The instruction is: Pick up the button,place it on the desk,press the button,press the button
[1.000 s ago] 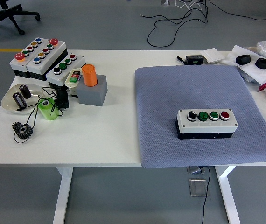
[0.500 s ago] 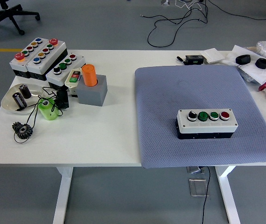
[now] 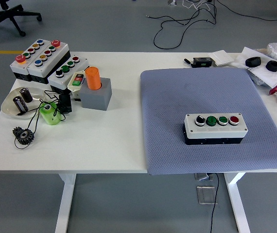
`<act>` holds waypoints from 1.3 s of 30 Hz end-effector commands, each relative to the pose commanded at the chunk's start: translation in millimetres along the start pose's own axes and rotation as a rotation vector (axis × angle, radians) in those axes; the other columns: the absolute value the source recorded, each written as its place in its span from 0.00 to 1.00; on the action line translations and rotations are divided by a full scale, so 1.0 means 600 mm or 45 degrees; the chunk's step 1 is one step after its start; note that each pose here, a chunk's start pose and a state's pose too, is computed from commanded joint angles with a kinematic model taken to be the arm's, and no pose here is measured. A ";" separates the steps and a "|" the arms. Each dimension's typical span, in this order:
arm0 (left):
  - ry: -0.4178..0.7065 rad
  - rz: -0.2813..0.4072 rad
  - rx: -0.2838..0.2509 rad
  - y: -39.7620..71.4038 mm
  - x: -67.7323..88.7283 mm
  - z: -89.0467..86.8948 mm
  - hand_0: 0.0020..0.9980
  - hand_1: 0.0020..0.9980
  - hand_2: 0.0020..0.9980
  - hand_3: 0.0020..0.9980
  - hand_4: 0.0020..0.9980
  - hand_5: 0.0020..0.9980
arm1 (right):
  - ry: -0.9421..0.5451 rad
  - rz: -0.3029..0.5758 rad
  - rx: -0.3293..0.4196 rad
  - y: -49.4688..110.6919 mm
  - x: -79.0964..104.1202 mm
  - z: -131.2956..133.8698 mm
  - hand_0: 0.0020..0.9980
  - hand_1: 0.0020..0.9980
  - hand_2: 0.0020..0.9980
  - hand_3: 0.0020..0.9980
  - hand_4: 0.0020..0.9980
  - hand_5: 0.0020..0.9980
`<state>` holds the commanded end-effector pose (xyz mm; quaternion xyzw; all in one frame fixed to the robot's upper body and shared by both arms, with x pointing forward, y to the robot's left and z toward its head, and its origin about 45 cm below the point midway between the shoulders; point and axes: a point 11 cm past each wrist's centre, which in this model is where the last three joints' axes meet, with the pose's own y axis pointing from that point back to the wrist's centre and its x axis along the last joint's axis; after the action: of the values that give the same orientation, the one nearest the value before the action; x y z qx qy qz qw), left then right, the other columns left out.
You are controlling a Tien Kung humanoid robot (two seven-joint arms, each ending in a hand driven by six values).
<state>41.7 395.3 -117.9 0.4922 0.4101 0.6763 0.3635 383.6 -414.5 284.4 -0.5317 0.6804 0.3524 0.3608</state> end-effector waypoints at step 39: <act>-0.034 0.016 -0.026 -0.001 0.008 0.016 0.65 0.67 0.66 0.59 0.33 1.00 | -0.015 -0.022 -0.022 0.002 -0.006 0.010 0.61 0.62 0.68 0.66 0.59 0.36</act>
<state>50.1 401.5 -115.0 0.4999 0.3951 0.6762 0.3697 383.6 -407.6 284.7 -0.5387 0.6705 0.3582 0.3632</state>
